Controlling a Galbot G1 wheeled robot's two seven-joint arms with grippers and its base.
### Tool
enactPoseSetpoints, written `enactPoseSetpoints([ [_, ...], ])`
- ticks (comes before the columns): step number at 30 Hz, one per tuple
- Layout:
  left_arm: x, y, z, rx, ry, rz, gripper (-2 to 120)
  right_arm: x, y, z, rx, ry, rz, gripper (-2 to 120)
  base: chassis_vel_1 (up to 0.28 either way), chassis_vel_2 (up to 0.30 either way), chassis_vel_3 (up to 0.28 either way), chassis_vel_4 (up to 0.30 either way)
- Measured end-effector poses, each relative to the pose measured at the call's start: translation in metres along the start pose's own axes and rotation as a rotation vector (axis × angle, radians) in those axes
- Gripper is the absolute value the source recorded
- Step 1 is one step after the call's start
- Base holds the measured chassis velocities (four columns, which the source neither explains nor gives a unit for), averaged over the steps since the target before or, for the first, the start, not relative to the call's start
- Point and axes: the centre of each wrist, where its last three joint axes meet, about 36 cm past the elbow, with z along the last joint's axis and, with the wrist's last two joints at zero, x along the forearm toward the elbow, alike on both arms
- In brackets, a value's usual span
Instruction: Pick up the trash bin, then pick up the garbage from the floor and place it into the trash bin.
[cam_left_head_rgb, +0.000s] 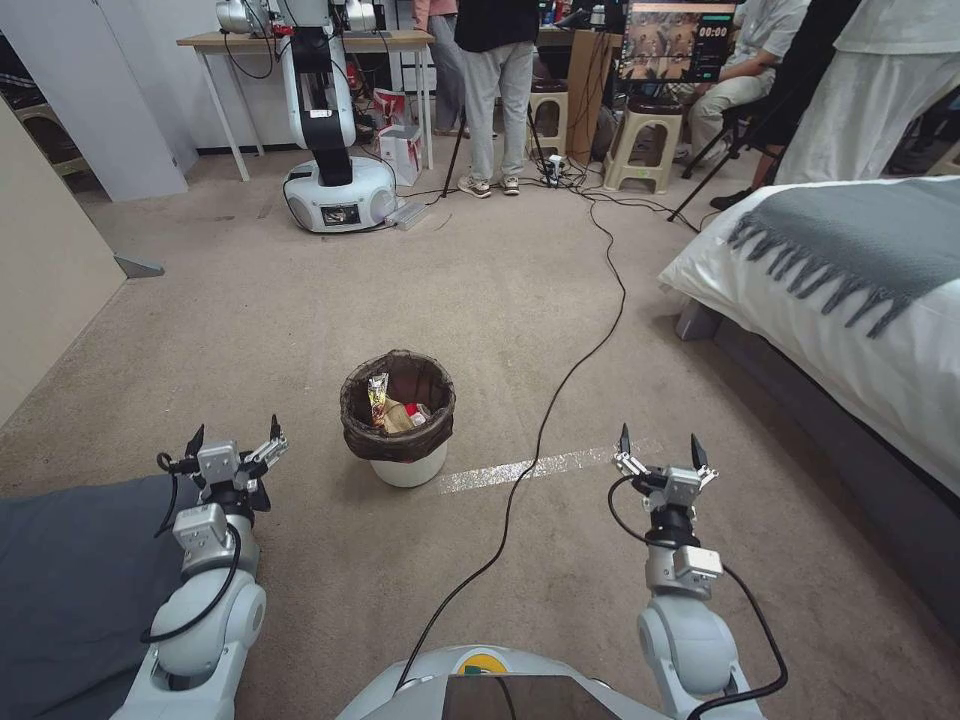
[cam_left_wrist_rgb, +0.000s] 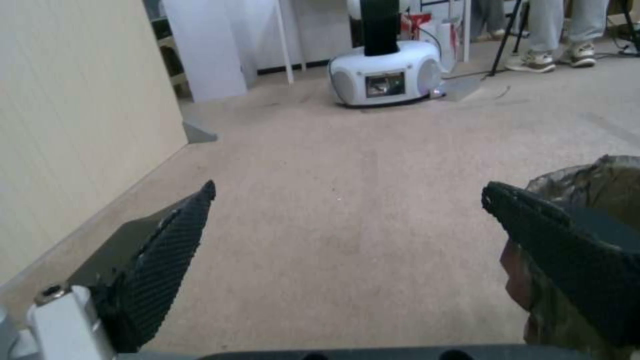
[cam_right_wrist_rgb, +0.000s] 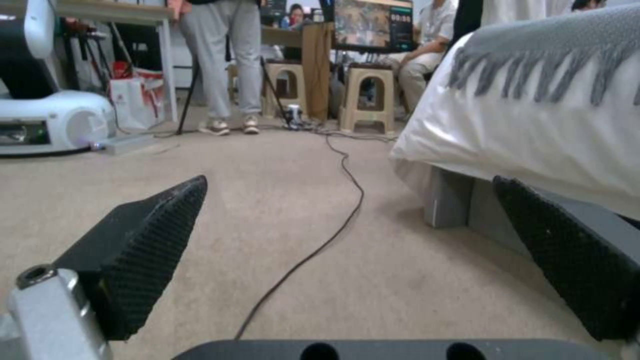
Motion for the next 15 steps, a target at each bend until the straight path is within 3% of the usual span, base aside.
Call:
enactPoseSetpoints([
  [15,0.027,0.016,0.027,-0.034,0.015,0.018,100,0.022,0.005,0.005,0.024,0.022,-0.058,100,0.000,0.000,0.000,0.000],
])
